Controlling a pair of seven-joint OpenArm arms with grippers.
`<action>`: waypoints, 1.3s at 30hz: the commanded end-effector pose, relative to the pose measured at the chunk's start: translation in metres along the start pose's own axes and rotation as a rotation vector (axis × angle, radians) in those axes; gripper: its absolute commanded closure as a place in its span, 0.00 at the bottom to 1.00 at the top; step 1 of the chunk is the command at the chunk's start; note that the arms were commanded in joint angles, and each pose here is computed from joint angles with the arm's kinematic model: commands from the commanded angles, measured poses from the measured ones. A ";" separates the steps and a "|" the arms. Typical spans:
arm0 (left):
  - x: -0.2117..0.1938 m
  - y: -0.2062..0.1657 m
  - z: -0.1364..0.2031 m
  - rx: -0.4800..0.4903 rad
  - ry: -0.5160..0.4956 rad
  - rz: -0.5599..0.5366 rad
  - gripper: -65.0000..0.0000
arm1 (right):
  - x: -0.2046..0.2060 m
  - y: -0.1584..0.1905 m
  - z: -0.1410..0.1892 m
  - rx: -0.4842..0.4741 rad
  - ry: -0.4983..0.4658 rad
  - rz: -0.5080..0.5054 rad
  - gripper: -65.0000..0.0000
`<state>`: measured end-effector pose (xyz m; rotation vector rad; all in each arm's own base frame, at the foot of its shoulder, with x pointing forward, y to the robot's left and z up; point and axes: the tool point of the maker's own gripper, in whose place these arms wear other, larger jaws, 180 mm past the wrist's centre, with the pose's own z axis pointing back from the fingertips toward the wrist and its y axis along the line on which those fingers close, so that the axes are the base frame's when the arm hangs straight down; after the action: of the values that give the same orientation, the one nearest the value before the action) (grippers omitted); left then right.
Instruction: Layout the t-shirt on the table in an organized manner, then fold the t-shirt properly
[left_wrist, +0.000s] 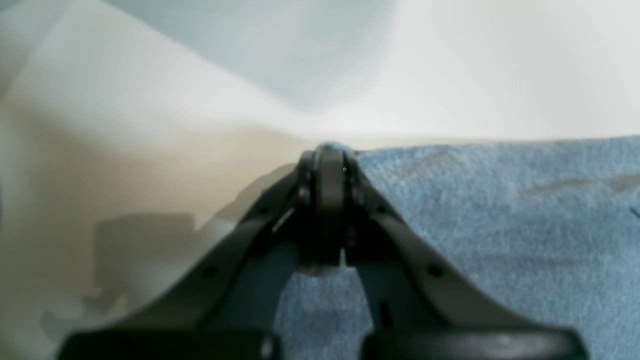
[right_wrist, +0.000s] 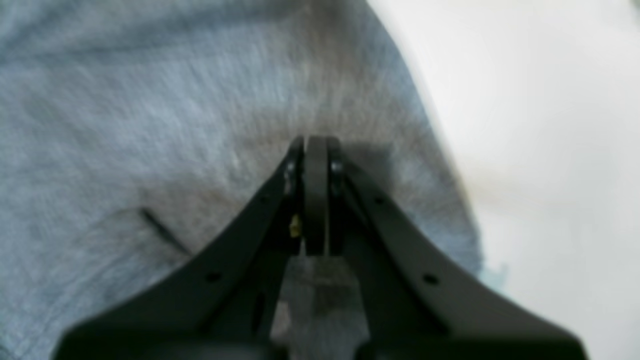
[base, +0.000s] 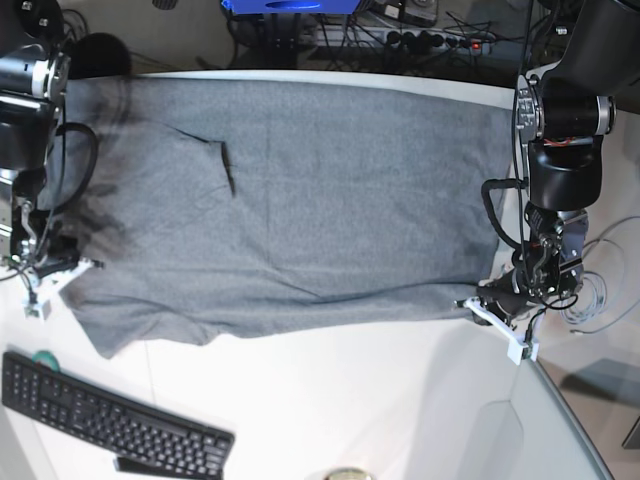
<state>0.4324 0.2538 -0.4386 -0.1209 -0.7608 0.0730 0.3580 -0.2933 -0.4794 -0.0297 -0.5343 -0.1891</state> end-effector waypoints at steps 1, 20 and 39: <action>0.028 0.003 0.005 0.000 -0.069 -0.007 1.00 | 0.031 -0.005 0.003 -0.006 -0.072 -0.010 0.99; 0.028 0.003 0.005 0.000 -0.069 -0.007 1.00 | -0.055 -0.015 -0.005 -0.023 0.077 -0.001 0.99; 0.028 0.003 0.005 0.000 -0.069 -0.007 1.00 | 0.038 0.020 0.050 0.004 -0.143 0.090 0.96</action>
<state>0.4315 0.2547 -0.4393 -0.1183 -0.7594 0.0720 0.3490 -0.2674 -0.4389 -0.0467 -0.5975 -0.0966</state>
